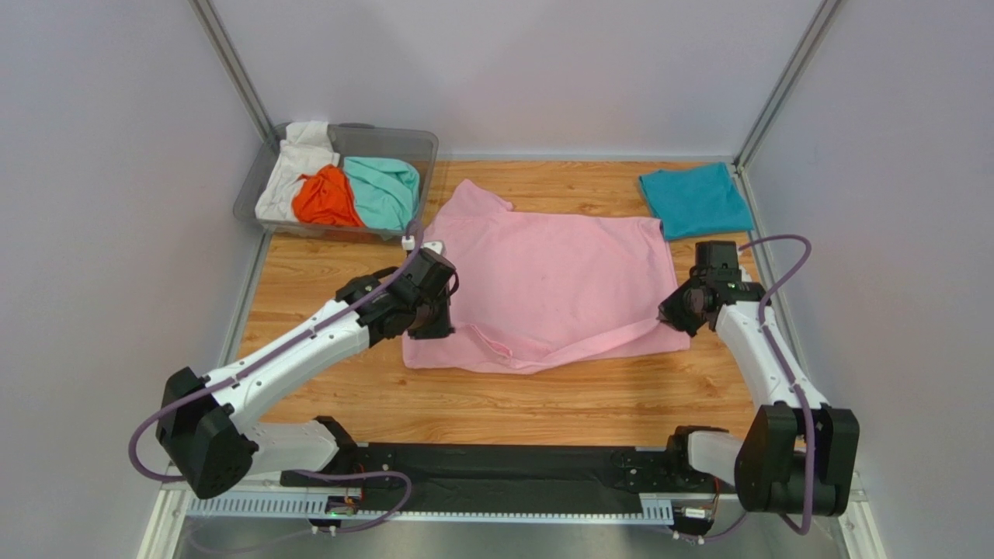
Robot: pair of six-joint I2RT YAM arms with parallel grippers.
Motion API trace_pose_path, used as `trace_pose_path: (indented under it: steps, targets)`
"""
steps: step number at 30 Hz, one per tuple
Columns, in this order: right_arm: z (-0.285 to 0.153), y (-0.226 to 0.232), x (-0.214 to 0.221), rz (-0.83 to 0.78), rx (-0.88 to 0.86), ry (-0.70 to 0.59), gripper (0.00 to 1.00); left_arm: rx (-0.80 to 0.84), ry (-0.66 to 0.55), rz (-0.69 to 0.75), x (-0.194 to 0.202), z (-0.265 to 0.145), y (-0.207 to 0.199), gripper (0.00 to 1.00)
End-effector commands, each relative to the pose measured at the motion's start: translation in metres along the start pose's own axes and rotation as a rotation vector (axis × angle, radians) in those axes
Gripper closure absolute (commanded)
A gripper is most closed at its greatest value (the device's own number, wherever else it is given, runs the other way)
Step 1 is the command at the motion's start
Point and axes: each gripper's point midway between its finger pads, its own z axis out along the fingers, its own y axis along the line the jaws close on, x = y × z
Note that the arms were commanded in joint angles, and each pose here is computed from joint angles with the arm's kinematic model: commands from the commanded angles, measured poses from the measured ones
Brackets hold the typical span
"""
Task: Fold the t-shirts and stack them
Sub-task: Fold the tshirt
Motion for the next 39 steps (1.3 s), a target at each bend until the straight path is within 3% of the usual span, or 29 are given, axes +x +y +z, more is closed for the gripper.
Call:
trace_pose_path:
  steps: [1, 15, 26, 28, 29, 30, 33, 34, 36, 37, 38, 39]
  targets:
    - [0.001, 0.028, -0.019, -0.027, -0.073, -0.02, 1.0, 0.009, -0.088, 0.033, -0.037, 0.0, -0.003, 1.0]
    - [0.028, 0.055, -0.043, -0.031, -0.071, -0.018, 1.0, -0.033, -0.177, 0.114, -0.107, 0.031, 0.009, 1.0]
    - [0.058, 0.062, -0.053, -0.003, -0.034, -0.007, 0.99, -0.065, -0.123, 0.12, -0.134, 0.075, 0.023, 1.0]
    - [0.065, 0.056, -0.065, 0.012, 0.019, -0.055, 0.94, -0.074, -0.108, 0.114, -0.138, 0.087, 0.026, 1.0]
    - [0.07, 0.056, -0.071, 0.01, 0.035, -0.079, 0.85, -0.089, -0.101, 0.104, -0.142, 0.096, 0.03, 1.0]
    - [0.071, 0.056, -0.073, 0.011, 0.038, -0.091, 0.85, -0.094, -0.104, 0.099, -0.143, 0.096, 0.032, 1.0]
    - [0.078, 0.057, -0.084, -0.009, 0.07, -0.112, 0.77, -0.125, -0.096, 0.066, -0.155, 0.111, 0.042, 0.8]
    - [0.076, 0.058, -0.087, -0.021, 0.075, -0.118, 0.62, -0.132, -0.099, 0.046, -0.163, 0.113, 0.042, 0.44]
    - [0.067, 0.065, -0.094, -0.043, 0.065, -0.127, 0.38, -0.157, -0.083, 0.019, -0.166, 0.112, 0.049, 0.14]
    - [0.064, 0.065, -0.095, -0.045, 0.069, -0.132, 0.16, -0.146, -0.093, 0.015, -0.17, 0.109, 0.046, 0.01]
    - [0.06, 0.064, -0.095, -0.054, 0.076, -0.139, 0.02, -0.117, -0.089, 0.011, -0.17, 0.107, 0.04, 0.0]
    - [0.052, 0.066, -0.094, -0.064, 0.06, -0.146, 0.0, -0.089, -0.1, 0.004, -0.172, 0.102, 0.035, 0.0]
